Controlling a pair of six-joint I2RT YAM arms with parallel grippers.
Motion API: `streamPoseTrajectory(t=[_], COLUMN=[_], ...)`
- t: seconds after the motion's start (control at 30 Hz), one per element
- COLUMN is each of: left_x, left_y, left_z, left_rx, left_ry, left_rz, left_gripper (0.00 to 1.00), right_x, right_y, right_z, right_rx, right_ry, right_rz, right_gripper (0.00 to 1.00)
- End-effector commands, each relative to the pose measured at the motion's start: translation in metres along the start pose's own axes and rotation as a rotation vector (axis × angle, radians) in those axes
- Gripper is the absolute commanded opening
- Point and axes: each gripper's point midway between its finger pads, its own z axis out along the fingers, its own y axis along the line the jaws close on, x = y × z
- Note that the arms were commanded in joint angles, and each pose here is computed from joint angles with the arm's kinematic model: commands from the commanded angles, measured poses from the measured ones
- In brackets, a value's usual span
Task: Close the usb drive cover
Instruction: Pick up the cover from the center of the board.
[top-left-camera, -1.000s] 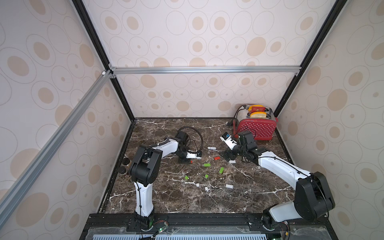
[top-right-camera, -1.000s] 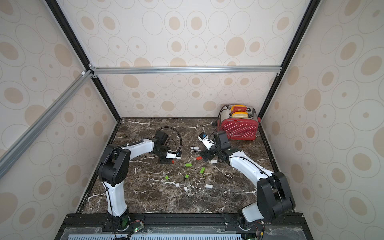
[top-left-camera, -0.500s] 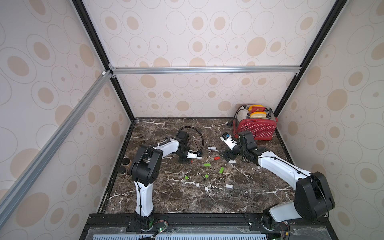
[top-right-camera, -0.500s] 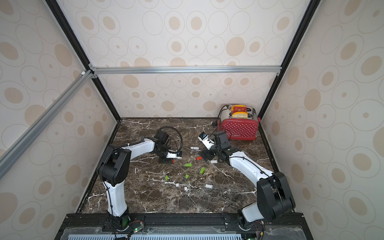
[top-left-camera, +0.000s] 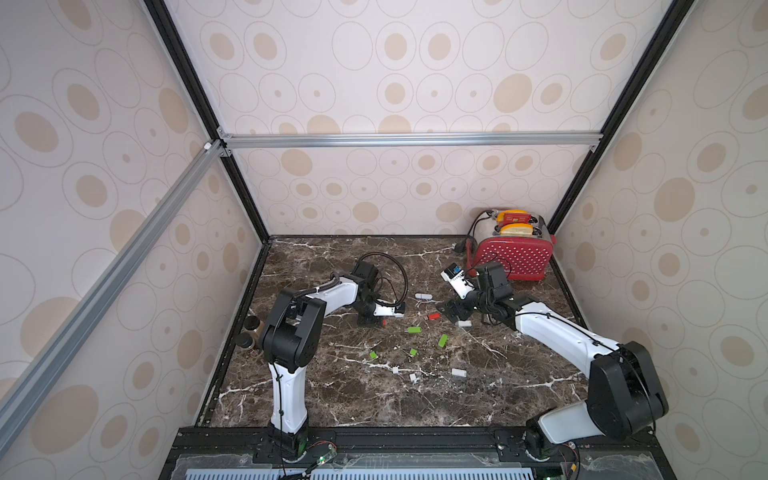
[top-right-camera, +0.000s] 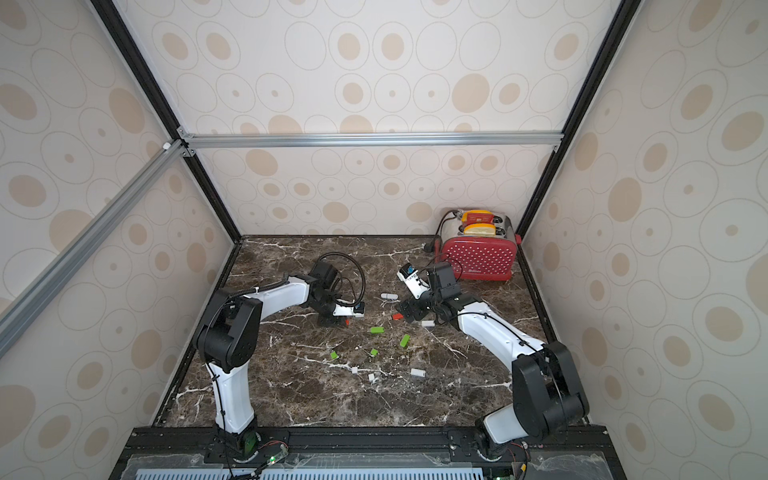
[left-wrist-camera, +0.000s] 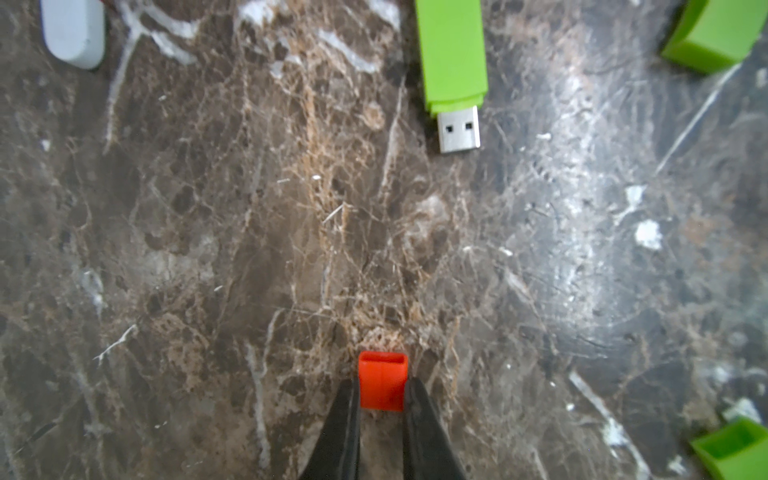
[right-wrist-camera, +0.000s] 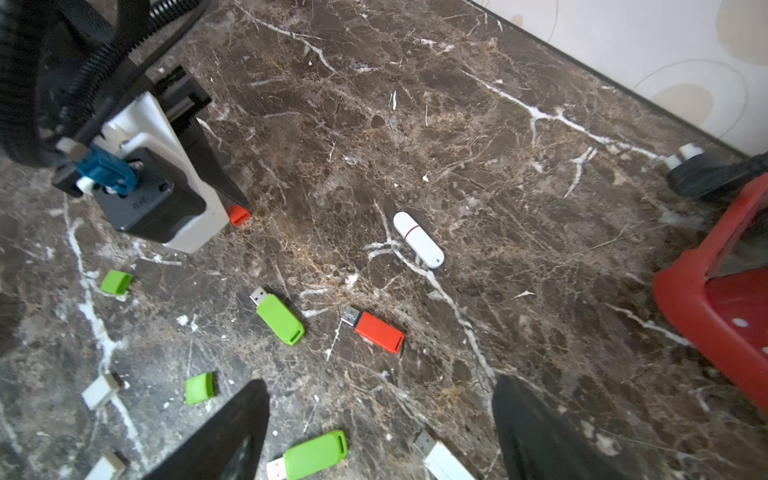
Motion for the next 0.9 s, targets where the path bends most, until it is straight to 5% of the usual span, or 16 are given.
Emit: streamPoseTrajectory(t=[0.0, 0.43, 0.87], left_x=[0.002, -0.031, -0.077], left_y=[-0.010, 0.006, 0.028], left_z=[0.001, -0.044, -0.087], left_rx=[0.015, -0.098, -0.170], left_ry=[0.010, -0.093, -0.230], left_rz=[-0.027, -0.095, -0.175], left_gripper=[0.19, 0.19, 0.19], right_x=[-0.005, -0.017, -0.034], right_y=[0.010, 0.039, 0.055], right_z=[0.003, 0.039, 0.061], right_rx=[-0.070, -0.371, -0.560], right_ry=[-0.003, -0.063, -0.094], right_rz=[0.179, 0.751, 0.916], right_gripper=[0.86, 0.65, 0.52])
